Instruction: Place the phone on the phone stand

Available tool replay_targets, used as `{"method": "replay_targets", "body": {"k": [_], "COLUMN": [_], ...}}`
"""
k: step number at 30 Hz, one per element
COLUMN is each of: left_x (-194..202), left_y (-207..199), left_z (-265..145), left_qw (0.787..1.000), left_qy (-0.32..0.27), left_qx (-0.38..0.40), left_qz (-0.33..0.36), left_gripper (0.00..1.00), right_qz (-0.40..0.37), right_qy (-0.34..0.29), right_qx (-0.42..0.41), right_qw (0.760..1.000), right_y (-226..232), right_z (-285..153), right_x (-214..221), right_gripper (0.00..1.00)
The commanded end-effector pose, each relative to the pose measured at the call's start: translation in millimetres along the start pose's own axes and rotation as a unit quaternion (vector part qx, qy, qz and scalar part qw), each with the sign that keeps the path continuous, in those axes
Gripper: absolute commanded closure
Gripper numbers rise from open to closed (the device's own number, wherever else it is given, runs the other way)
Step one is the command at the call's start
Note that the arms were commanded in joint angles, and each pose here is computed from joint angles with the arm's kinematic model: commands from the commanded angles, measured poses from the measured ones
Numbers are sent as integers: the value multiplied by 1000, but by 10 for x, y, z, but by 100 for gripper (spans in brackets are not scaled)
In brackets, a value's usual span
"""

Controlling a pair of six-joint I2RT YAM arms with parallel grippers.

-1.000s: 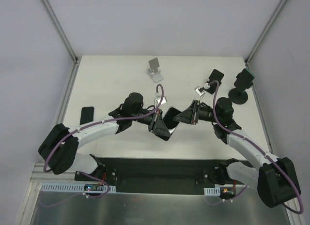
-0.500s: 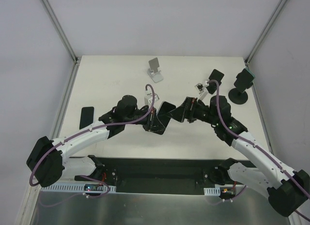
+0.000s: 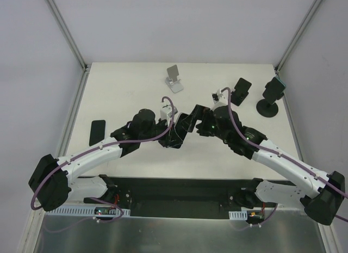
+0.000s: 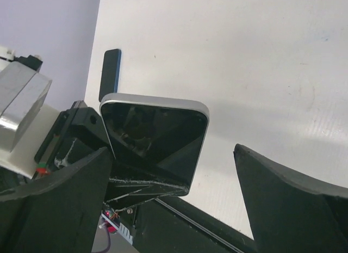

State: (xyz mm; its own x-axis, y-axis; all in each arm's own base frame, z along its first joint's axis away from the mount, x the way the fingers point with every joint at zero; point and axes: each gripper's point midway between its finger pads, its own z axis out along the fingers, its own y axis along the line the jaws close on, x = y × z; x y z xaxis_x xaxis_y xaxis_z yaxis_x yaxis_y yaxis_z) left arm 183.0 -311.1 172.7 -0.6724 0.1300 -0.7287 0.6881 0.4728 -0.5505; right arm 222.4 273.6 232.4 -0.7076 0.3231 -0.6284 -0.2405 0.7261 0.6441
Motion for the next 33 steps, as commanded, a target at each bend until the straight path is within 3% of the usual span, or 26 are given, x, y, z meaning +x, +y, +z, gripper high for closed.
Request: {"method": "replay_targets", "body": {"k": [1, 13, 21, 23, 31, 33], "left_x": [-211, -193, -260, -277, -277, -284], "left_y": [-120, -76, -123, -129, -124, -126], "left_z": [-32, 0, -20, -21, -24, -30], "left_qw": [998, 998, 998, 998, 997, 997], "left_qy": [-39, -34, -44, -46, -48, -50], "left_qx": [12, 6, 12, 12, 11, 11], "left_qz": [40, 43, 49, 50, 51, 53], "left_gripper": [100, 100, 100, 100, 100, 100], "right_qz": [13, 14, 31, 33, 23, 20], "right_qy": [-30, -36, -12, -17, -11, -14], "right_qx": [24, -39, 0, 9, 31, 34], "right_qw": [999, 999, 999, 999, 999, 999], "right_y": [64, 328, 218, 192, 170, 158], "right_z": [97, 135, 282, 310, 405, 418], "right_x": [-173, -152, 8, 3, 78, 71], "right_gripper": [4, 4, 0, 9, 16, 26]}}
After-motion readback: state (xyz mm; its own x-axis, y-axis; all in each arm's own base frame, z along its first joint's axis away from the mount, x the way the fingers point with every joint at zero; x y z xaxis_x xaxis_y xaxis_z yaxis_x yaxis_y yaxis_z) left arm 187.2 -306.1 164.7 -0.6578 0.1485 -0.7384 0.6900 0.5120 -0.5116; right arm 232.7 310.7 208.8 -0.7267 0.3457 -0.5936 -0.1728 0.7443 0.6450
